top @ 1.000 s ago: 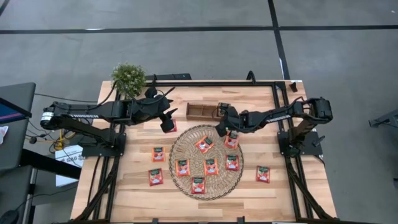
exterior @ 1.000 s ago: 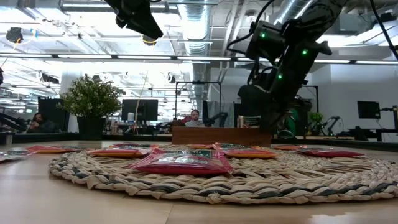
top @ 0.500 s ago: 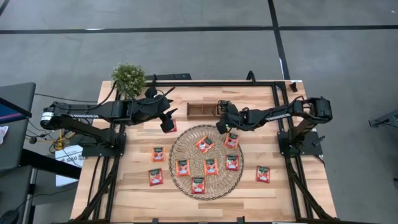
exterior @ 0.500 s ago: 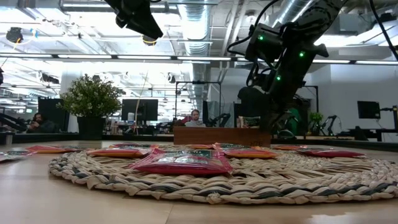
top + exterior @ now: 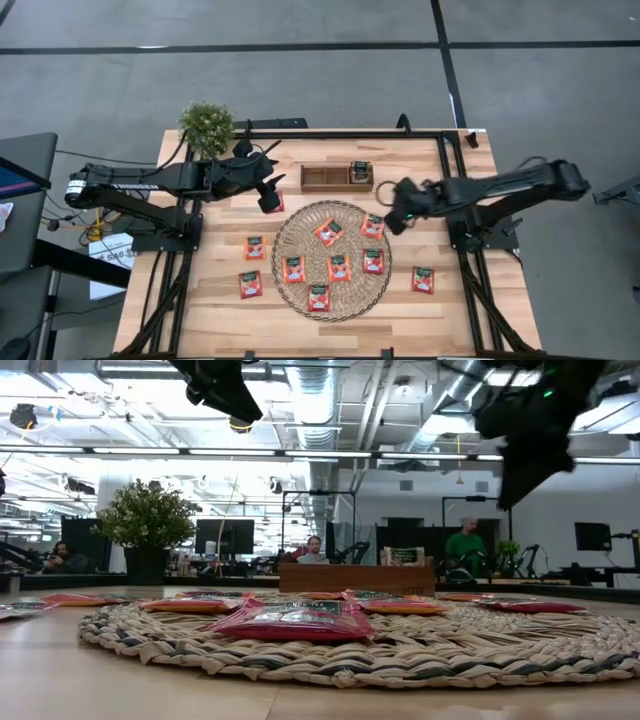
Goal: Pick & Place Tea
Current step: Put the red tea bag into the middle section of the wooden organizer
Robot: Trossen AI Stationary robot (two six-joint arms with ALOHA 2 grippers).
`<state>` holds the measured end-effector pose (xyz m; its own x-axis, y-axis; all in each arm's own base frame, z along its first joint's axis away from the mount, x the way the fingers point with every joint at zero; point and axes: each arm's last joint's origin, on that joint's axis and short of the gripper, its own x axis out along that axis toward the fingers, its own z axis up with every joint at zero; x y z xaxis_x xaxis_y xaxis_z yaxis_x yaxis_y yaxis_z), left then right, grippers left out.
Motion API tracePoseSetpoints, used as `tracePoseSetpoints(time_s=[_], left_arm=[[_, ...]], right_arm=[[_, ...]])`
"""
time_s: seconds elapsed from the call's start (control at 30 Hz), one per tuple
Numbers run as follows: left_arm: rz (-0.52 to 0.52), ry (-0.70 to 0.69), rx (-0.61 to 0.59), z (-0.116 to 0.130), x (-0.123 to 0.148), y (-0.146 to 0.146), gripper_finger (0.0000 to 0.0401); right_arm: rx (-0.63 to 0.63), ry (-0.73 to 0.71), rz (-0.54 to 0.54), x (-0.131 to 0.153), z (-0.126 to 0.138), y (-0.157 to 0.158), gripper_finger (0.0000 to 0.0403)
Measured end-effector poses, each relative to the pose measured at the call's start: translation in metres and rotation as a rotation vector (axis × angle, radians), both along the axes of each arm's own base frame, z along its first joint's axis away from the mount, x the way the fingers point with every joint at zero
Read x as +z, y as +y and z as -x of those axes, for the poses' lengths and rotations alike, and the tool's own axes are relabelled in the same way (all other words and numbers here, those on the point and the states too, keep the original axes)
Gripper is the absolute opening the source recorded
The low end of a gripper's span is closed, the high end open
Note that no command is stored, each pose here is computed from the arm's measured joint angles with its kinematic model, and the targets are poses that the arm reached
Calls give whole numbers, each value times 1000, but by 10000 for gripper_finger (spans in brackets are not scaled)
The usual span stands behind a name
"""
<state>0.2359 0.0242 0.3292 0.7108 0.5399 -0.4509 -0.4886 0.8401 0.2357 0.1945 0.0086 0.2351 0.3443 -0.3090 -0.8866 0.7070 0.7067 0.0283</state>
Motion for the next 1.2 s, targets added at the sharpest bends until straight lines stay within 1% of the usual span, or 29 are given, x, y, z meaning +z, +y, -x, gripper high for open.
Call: tracePoseSetpoints(time_s=[0.1,0.17,0.27,0.33,0.4,0.5,0.67,0.8,0.93,1.07,1.2], left_arm=[[3,-5,2,0,0,0,177],[11,-12,7,0,0,0,177],[30,-22,8,0,0,0,177],[48,-28,0,0,0,-1,177],[65,-36,-4,-1,0,-1,177],[73,-39,-9,-1,0,-1,177],[86,-47,-2,-1,0,-1,177],[90,-50,0,-1,0,-1,177],[90,-51,0,-1,0,-1,177],[91,-51,0,-1,0,-1,177],[91,-51,0,-1,0,-1,177]], right_arm=[[-42,-17,-19,14,23,-3,0],[-37,-40,-47,20,33,-4,0],[33,-64,-128,26,41,-3,1],[92,-36,-208,26,46,-2,9],[128,33,-289,24,51,2,26],[177,113,-390,21,56,8,63],[272,190,-488,16,53,25,136],[311,263,-492,10,50,41,189],[345,326,-471,2,48,61,222],[354,381,-407,-7,48,78,232],[347,389,-349,-18,42,95,229]])
